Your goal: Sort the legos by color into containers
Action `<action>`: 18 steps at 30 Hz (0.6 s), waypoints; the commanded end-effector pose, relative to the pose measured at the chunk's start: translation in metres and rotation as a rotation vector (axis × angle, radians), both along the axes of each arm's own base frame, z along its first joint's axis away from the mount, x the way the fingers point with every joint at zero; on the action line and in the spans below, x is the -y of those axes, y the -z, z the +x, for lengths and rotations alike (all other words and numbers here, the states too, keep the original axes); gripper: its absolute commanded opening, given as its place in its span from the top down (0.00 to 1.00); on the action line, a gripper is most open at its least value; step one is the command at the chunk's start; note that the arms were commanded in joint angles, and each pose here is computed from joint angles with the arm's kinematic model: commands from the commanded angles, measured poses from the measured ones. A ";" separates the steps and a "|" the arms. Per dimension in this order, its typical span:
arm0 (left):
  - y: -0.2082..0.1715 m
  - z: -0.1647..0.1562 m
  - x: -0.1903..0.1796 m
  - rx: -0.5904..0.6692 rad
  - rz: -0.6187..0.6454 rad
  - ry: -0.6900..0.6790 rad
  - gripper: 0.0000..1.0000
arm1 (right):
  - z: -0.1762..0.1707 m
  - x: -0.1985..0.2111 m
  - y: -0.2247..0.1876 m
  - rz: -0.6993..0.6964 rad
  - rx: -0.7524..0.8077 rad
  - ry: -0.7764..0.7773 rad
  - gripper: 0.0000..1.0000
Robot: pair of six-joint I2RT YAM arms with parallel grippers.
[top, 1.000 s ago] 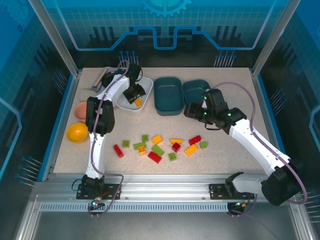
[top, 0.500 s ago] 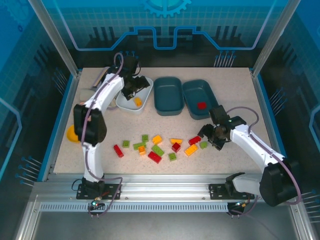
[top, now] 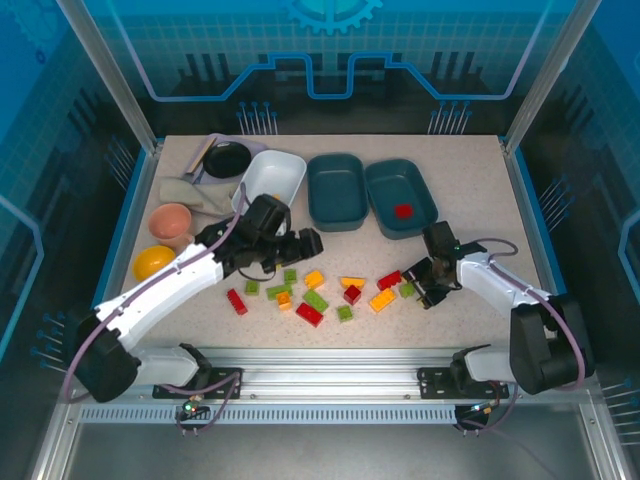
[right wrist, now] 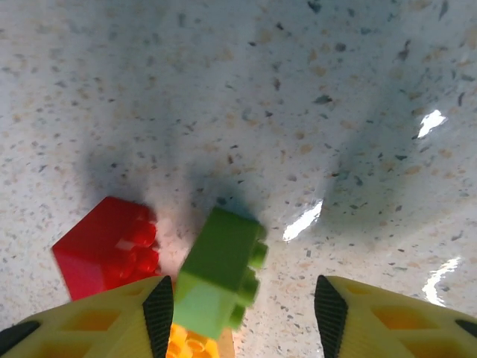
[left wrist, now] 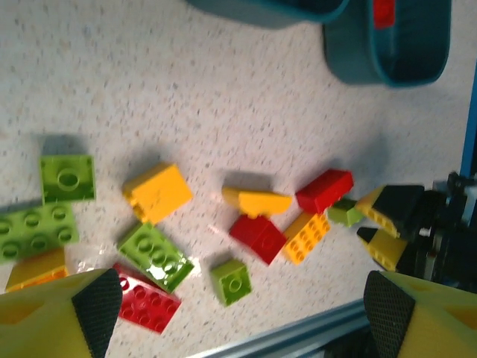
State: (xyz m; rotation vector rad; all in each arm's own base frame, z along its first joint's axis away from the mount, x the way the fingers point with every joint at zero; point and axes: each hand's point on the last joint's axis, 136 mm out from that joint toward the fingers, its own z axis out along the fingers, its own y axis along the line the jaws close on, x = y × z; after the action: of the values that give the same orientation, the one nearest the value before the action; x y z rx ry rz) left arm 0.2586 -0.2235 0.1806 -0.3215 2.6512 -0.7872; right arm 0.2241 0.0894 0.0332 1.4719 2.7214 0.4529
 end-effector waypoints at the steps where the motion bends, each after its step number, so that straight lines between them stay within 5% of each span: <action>1: -0.018 -0.008 0.000 0.068 -0.061 -0.020 0.11 | 0.006 -0.005 0.004 0.048 -0.005 0.046 0.46; 8: -0.014 -0.023 -0.010 0.068 -0.051 -0.048 0.12 | -0.002 -0.007 0.017 0.065 -0.046 0.072 0.63; 15: -0.020 -0.025 -0.012 0.085 -0.055 -0.061 0.12 | -0.008 -0.004 0.014 0.056 -0.041 0.090 0.65; 18: -0.021 -0.024 -0.012 0.090 -0.055 -0.063 0.12 | -0.008 -0.007 0.013 0.070 -0.044 0.087 0.58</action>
State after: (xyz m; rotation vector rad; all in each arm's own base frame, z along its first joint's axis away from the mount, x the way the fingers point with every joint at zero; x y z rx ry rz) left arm 0.2355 -0.2143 0.1978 -0.3614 2.5502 -0.8405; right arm 0.2208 0.0954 0.0193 1.5878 2.6909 0.5047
